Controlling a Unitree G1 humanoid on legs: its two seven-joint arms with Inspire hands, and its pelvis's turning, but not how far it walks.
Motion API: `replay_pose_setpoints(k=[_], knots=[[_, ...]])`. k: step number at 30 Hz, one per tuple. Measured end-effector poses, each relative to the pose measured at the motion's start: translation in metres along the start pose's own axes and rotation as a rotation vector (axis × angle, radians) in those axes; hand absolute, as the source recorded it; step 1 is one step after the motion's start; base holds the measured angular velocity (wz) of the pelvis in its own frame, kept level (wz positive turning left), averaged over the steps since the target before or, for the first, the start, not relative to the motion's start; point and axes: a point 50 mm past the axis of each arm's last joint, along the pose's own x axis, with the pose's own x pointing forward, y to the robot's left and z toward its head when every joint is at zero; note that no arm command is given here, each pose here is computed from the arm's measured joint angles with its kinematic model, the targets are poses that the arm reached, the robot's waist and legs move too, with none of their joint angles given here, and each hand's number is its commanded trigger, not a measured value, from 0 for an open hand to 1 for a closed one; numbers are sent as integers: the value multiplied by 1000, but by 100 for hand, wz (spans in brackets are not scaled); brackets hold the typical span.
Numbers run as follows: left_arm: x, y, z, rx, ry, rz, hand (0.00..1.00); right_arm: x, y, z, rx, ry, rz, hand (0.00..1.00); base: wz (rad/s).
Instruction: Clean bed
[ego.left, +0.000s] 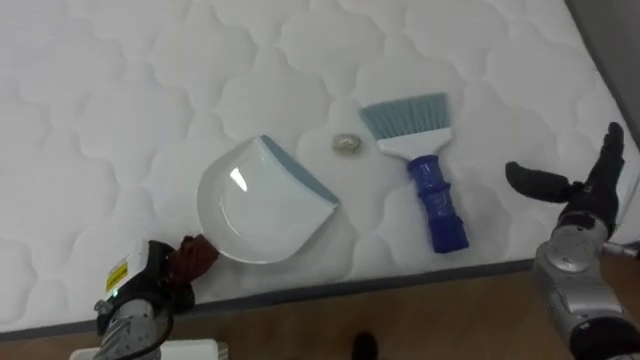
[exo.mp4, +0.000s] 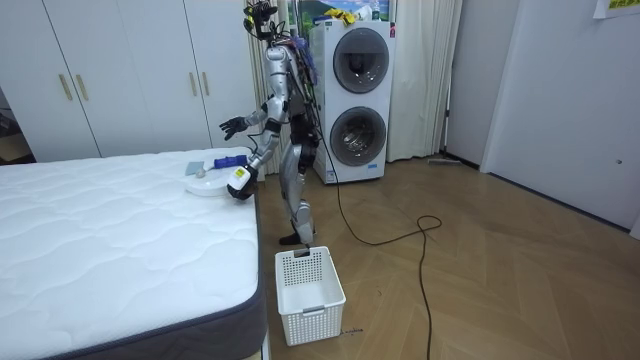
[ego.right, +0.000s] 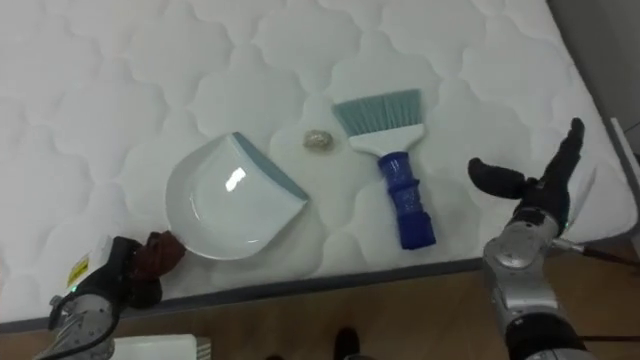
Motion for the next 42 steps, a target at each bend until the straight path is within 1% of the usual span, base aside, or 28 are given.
replay_pose_setpoints(k=[5,11,18,20,30,36,42], knots=[[3,3,6,-20,-28,4,100,-1,4,1,0,-14,48,0,9],[5,4,14,-12,-56,-11,100,-2,7,2,-4,-23,66,0,2],[9,7,18,8,-69,-14,100,-12,25,0,-53,-40,208,0,5],[10,8,20,8,-74,-22,100,-13,26,0,-55,-41,225,0,7],[11,8,22,9,-75,-20,100,-13,30,2,-45,-45,263,0,1],[11,9,21,11,-67,-20,100,-12,37,9,-31,-61,306,0,-1],[12,10,22,12,-65,-19,100,-15,41,8,-39,-59,350,0,2]])
